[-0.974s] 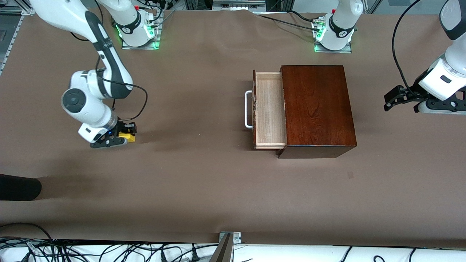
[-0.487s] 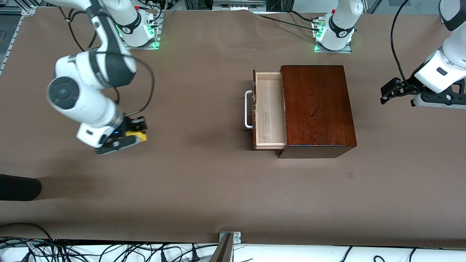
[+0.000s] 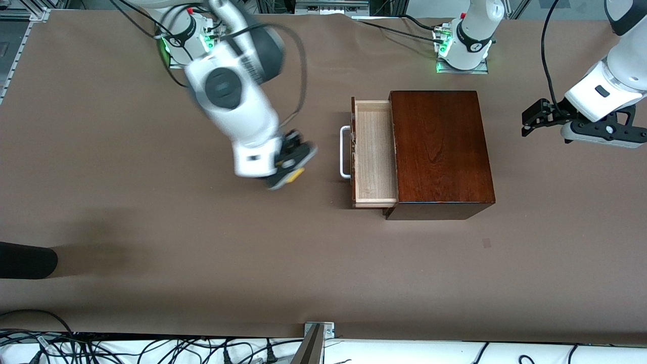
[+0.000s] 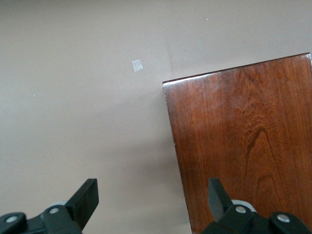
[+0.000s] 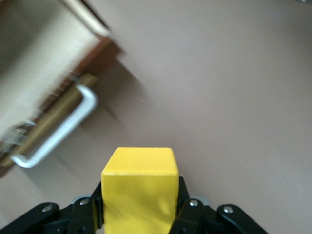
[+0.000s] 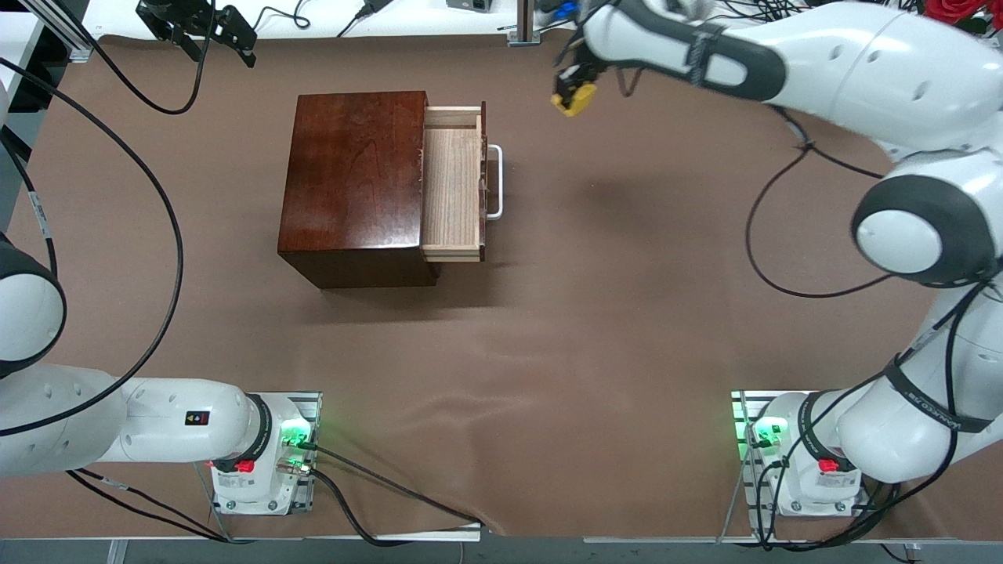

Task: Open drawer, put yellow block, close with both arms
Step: 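Carry the yellow cube with the right gripper over the open drawer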

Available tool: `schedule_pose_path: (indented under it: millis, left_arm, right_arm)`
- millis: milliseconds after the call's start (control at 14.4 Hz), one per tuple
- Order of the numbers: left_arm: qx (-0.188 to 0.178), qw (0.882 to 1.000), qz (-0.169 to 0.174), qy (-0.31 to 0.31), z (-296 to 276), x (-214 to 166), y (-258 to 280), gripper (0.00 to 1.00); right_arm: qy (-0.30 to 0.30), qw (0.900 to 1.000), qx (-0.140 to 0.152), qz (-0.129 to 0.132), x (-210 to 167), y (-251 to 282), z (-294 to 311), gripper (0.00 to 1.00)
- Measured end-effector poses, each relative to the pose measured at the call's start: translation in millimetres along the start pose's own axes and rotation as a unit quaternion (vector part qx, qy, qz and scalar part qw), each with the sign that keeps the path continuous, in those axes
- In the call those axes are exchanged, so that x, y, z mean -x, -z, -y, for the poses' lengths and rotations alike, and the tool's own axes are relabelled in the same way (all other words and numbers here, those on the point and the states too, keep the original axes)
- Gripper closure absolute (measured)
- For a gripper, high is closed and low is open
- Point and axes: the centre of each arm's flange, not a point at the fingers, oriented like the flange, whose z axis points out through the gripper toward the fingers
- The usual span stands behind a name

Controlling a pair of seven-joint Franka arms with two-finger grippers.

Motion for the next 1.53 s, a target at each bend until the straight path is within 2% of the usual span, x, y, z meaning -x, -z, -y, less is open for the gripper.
schedule_pose_path:
  millis: [348, 557, 766, 1044, 1531]
  left_arm:
    - [-0.001, 1.000, -0.007, -0.010, -9, -2, 7, 0.00]
    - [-0.002, 1.000, -0.010, -0.013, -13, -3, 12, 0.00]
    - [-0.002, 1.000, -0.010, -0.013, -13, -3, 11, 0.00]
    - [-0.002, 1.000, -0.010, -0.013, -13, -3, 12, 0.00]
    - [-0.002, 1.000, -0.010, -0.014, -13, -3, 12, 0.00]
  right_arm:
    - [0.121, 0.993, 0.002, -0.015, -32, -20, 152, 0.44]
    - [0.170, 0.985, 0.018, -0.022, -33, -26, 205, 0.44]
    - [0.233, 0.971, 0.051, -0.003, -31, -54, 221, 0.44]
    - [0.279, 0.958, 0.061, 0.027, -26, -112, 239, 0.44]
    - [0.329, 0.941, 0.079, 0.032, -27, -118, 241, 0.44]
